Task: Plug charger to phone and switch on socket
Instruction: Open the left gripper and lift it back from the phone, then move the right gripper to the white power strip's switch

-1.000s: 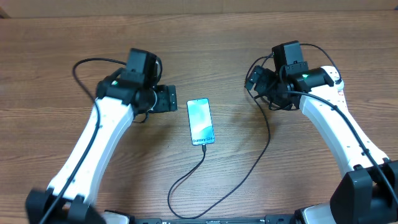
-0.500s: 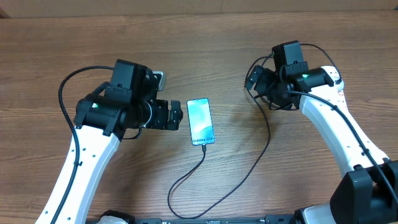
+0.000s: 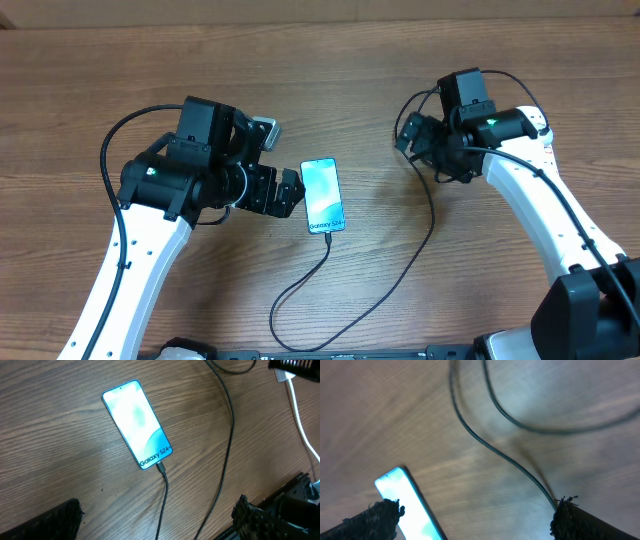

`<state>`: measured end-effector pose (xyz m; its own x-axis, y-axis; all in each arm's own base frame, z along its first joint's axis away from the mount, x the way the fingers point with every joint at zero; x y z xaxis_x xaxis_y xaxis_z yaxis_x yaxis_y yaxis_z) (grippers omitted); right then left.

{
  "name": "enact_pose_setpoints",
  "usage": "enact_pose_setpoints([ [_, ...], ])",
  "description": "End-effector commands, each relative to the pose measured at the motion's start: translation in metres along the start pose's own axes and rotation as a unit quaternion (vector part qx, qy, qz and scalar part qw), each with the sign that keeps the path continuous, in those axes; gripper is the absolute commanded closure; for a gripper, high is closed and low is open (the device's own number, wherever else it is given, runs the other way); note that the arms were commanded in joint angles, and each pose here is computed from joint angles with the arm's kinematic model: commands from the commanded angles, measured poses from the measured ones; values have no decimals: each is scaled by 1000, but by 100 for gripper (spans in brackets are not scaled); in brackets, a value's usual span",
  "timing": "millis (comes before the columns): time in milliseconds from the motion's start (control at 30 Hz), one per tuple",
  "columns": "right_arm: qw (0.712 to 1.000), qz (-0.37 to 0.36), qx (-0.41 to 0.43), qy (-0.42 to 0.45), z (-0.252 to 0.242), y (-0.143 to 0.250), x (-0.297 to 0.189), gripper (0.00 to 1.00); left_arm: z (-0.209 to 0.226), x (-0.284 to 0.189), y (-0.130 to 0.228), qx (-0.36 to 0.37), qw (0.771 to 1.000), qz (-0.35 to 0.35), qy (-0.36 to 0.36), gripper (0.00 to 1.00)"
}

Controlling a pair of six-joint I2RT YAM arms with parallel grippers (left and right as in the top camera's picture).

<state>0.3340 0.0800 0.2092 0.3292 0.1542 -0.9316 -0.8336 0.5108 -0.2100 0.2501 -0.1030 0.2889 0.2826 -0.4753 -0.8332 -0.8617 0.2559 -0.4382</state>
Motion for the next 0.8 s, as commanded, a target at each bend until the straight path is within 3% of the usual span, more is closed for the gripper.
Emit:
enact_pose_setpoints([
  [0, 1000, -18, -14, -10, -3, -20, -29, 0, -7, -8, -2, 21, 1000, -15, 10, 1],
  [200, 999, -49, -22, 2, -35, -60, -71, 0, -7, -8, -2, 21, 1000, -15, 10, 1],
  [767, 992, -116, 41, -41, -184, -125, -109, 0, -7, -8, -2, 21, 1000, -15, 10, 0],
])
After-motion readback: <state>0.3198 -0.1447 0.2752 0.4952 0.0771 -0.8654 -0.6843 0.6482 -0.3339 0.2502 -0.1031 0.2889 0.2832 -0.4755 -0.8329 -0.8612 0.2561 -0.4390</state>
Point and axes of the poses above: each gripper's point midway between its finger pads, its own x axis out along the fingers, its own z axis along the line the jaws close on, y = z × x, the point moved 9 cm from there along -x, back along the fingers, and after that the axes turned 5 degrees about x, right-handed, at the moved point
